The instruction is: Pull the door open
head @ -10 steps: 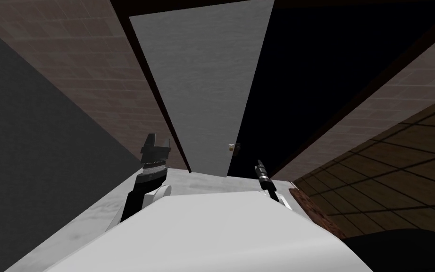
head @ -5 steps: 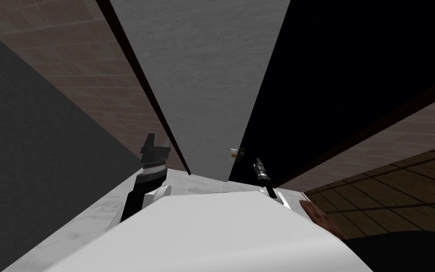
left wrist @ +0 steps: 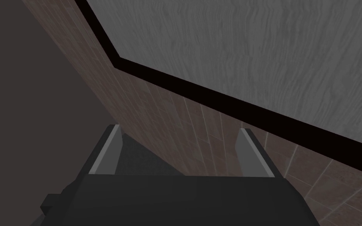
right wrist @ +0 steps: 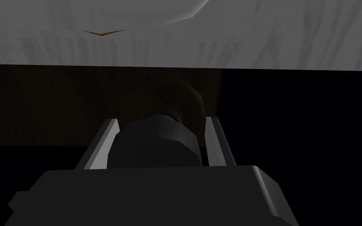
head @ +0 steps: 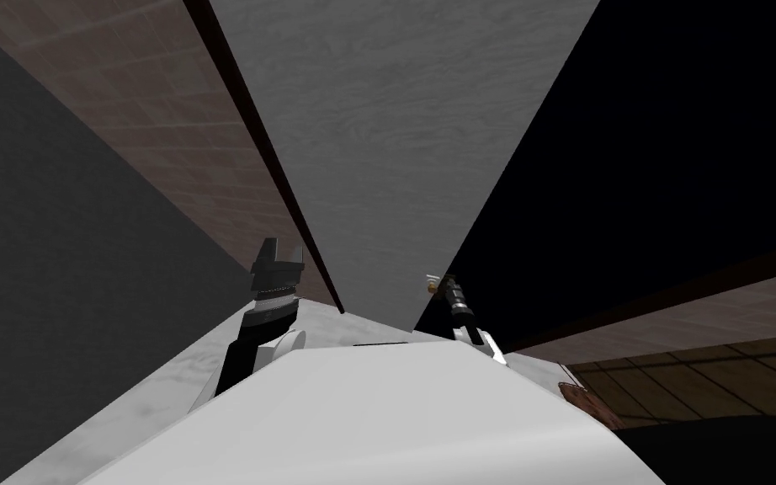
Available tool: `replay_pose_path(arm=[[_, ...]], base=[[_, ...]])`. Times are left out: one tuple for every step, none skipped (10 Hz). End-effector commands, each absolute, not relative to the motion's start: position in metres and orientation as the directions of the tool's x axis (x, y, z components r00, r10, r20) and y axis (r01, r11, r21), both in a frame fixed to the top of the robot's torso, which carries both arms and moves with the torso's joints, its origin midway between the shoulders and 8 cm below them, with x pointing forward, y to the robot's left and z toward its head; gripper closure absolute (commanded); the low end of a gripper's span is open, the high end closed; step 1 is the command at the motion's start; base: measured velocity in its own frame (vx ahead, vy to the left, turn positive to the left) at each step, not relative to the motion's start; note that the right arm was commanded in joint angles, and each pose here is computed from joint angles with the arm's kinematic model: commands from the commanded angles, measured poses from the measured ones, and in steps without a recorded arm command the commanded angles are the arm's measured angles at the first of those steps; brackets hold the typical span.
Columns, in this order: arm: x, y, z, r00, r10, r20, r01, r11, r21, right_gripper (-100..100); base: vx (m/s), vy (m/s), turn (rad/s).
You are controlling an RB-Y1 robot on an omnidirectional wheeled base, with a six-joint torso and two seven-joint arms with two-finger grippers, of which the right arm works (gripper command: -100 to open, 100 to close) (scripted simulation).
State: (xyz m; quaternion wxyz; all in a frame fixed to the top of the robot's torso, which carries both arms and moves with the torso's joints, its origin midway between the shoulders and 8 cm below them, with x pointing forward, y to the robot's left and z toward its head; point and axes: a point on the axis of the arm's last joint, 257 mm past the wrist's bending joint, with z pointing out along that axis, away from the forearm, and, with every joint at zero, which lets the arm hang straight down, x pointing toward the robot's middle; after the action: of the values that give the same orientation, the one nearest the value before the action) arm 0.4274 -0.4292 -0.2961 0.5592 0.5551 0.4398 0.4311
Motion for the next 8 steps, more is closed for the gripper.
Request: replay_pose_path(arm=[[0.426, -0.430, -0.297, 0.243, 0.970, -0.014, 0.009, 0.012, 1.000, 100], [0.426, -0.430, -0.297, 0.243, 0.970, -0.014, 0.009, 0.012, 1.000, 100], [0.426, -0.430, -0.297, 0.243, 0.970, -0.014, 0.009, 0.012, 1.000, 100], [0.426, -0.430, -0.297, 0.243, 0.970, -0.014, 0.009, 0.012, 1.000, 100], [0.426, -0.430, -0.297, 0.243, 0.970, -0.014, 0.009, 0.012, 1.000, 100], [0.416, -0.447, -0.307, 0.266, 0.964, -0.027, 0.037, 0.018, 0.999, 100], [0.414, -0.450, -0.309, 0.269, 0.963, -0.029, 0.042, 0.019, 0.999, 100], [0.407, -0.456, -0.307, 0.278, 0.960, -0.036, 0.045, 0.024, 0.999, -100]], base=[[-0.030, -0.015, 0.007], [-0.026, -0.013, 0.030], [-0.013, -0.008, 0.014], [0.000, 0.000, 0.000], [0.000, 0.000, 0.000], [-0.098, -0.078, -0.209], [-0.174, -0.119, -0.241], [-0.203, -0.064, -0.140]])
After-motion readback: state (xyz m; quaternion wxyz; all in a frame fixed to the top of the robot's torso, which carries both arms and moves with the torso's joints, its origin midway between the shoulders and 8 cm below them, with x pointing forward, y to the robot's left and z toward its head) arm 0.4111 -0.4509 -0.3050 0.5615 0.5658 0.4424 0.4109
